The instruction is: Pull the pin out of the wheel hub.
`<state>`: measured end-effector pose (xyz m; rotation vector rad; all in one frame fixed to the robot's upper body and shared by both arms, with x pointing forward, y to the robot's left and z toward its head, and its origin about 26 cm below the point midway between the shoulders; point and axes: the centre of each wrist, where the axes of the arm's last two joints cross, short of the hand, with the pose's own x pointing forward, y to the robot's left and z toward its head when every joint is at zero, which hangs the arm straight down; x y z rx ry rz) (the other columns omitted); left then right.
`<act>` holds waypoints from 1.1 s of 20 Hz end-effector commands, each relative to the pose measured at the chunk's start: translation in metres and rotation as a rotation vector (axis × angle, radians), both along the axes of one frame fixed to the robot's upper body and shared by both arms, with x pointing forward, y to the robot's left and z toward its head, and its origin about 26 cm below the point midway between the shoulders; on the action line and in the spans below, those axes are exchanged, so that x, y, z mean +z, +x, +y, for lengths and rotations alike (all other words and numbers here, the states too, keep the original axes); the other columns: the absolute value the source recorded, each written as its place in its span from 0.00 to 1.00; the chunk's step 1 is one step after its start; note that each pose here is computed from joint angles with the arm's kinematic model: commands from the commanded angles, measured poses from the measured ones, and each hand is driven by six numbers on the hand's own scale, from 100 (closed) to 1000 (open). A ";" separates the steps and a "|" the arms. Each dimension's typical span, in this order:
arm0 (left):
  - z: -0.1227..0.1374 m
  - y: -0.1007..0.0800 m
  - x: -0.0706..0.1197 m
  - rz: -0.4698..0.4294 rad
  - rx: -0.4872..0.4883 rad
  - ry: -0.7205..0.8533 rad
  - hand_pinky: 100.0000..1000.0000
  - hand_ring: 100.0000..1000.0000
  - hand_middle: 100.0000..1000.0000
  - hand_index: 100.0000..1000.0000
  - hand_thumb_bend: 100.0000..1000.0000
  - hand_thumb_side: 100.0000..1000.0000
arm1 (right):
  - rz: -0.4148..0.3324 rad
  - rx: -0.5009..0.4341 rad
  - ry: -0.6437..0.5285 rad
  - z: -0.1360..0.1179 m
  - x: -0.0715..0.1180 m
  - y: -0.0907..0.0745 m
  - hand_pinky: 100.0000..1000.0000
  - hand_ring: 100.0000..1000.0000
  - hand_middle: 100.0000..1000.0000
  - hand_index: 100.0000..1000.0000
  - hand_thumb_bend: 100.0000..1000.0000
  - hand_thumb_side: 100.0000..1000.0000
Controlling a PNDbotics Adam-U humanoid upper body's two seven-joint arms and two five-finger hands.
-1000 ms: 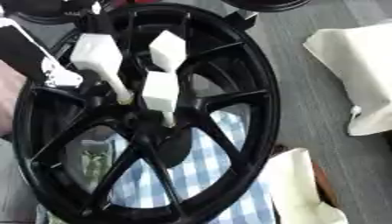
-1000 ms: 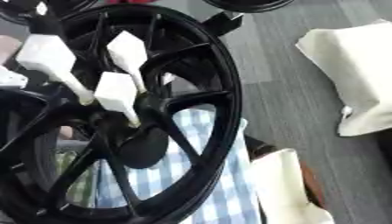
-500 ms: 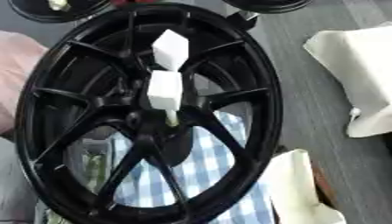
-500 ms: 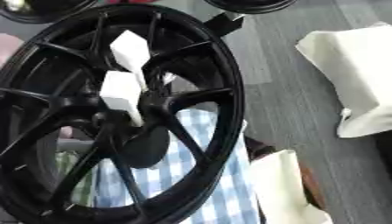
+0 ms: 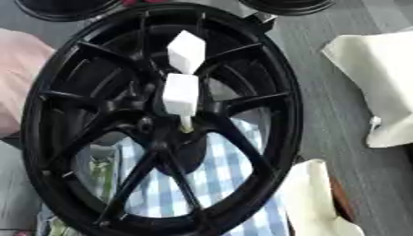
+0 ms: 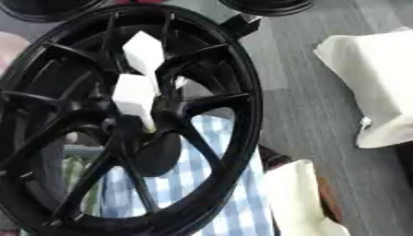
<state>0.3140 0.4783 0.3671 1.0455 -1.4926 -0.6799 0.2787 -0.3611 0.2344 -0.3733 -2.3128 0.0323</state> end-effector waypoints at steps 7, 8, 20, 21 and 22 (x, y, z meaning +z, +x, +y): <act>0.043 -0.010 -0.046 -0.090 0.233 0.054 0.70 0.50 0.29 0.43 0.02 0.00 | -0.046 -0.002 -0.016 0.000 0.012 -0.003 0.86 0.72 0.63 0.71 0.00 0.62; 0.045 -0.009 -0.055 -0.099 0.244 0.051 0.70 0.50 0.31 0.45 0.03 0.00 | -0.046 0.000 -0.015 0.000 0.012 -0.003 0.86 0.72 0.63 0.71 0.00 0.62; 0.062 -0.009 -0.093 0.012 0.236 0.031 0.88 0.85 0.81 0.91 0.70 0.63 | -0.046 0.002 -0.008 0.000 0.011 -0.002 0.86 0.72 0.63 0.71 0.00 0.63; 0.062 -0.010 -0.093 0.016 0.233 0.028 0.88 0.85 0.81 0.91 0.72 0.64 | -0.046 0.002 -0.007 0.000 0.011 -0.002 0.86 0.72 0.63 0.71 0.00 0.63; 0.063 -0.010 -0.094 0.018 0.229 0.025 0.87 0.85 0.81 0.90 0.71 0.64 | -0.046 0.002 -0.007 0.000 0.011 -0.002 0.86 0.72 0.63 0.71 0.00 0.63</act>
